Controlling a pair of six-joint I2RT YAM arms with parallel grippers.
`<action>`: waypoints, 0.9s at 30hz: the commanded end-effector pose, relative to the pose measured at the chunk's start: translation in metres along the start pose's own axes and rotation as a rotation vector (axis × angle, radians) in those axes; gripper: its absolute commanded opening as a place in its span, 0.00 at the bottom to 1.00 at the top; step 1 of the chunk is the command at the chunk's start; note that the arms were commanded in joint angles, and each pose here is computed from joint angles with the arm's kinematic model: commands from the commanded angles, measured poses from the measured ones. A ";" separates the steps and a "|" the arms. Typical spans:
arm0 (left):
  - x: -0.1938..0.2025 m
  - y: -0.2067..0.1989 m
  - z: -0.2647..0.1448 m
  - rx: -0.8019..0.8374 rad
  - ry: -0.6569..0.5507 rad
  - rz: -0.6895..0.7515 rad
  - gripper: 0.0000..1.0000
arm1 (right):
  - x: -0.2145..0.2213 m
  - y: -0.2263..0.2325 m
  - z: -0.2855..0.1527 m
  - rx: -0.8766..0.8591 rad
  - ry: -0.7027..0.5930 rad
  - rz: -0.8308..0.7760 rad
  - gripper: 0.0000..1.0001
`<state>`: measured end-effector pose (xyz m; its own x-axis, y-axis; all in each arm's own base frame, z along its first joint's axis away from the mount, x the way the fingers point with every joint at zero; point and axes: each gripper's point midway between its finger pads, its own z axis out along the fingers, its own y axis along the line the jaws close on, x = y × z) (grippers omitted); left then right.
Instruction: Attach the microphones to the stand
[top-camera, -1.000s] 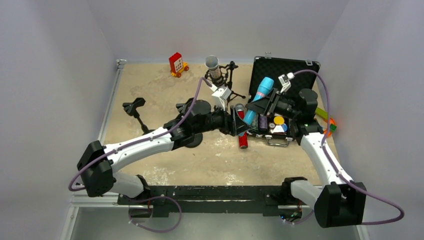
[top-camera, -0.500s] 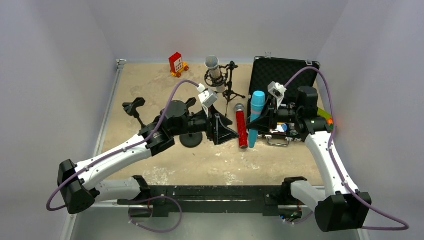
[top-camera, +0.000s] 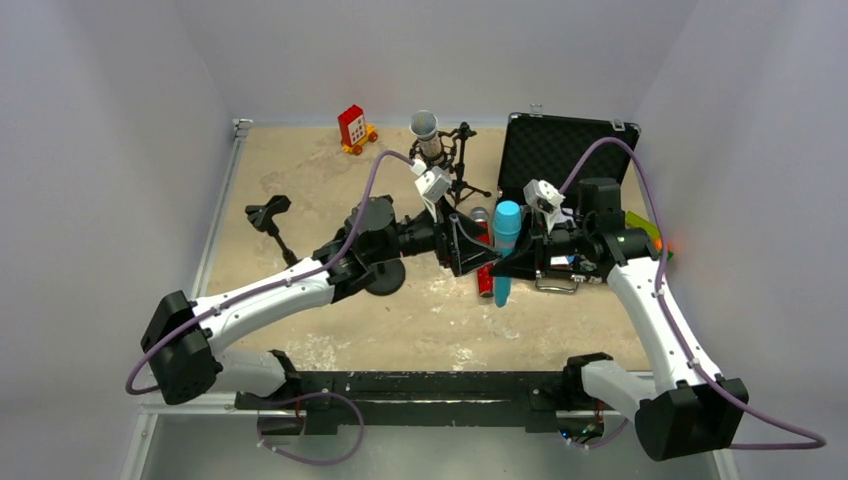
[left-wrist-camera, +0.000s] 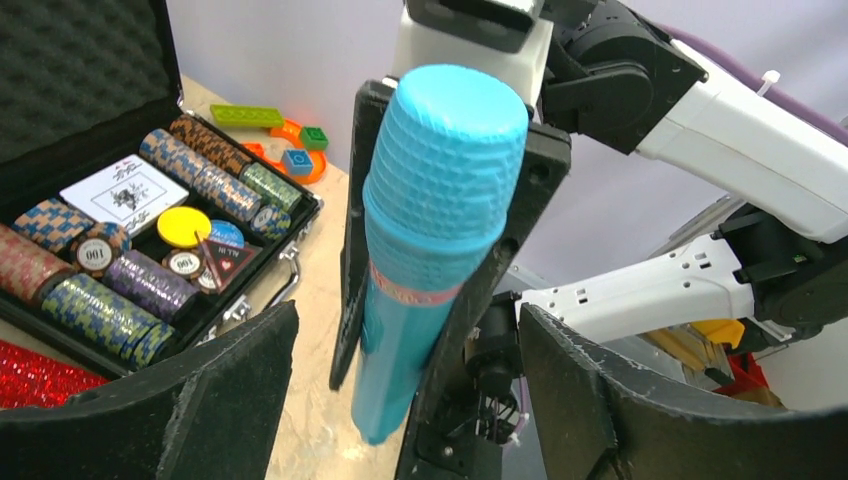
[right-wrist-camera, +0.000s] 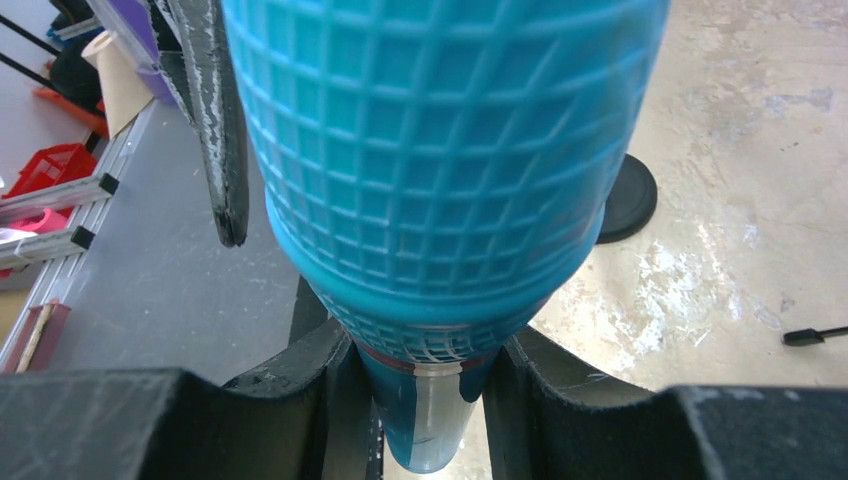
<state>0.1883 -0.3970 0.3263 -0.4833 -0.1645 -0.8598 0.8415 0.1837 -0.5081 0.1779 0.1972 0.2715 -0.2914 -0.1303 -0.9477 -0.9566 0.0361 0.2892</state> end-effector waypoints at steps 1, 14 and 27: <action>-0.045 -0.026 0.014 0.102 -0.147 0.104 0.86 | -0.014 0.014 0.002 -0.066 -0.026 -0.065 0.00; -0.042 -0.015 0.047 0.105 -0.157 0.112 0.34 | -0.014 0.012 0.004 -0.095 -0.026 -0.033 0.00; -0.092 -0.010 0.004 -0.067 -0.389 0.121 0.00 | -0.012 0.014 0.005 -0.117 -0.046 -0.009 0.73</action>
<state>0.2189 -0.4146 0.3582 -0.3607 -0.3156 -0.8777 0.8606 0.2500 -0.4436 0.1758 0.2029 0.2744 -0.3284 -0.1153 -0.9375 -0.9420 -0.0325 0.3340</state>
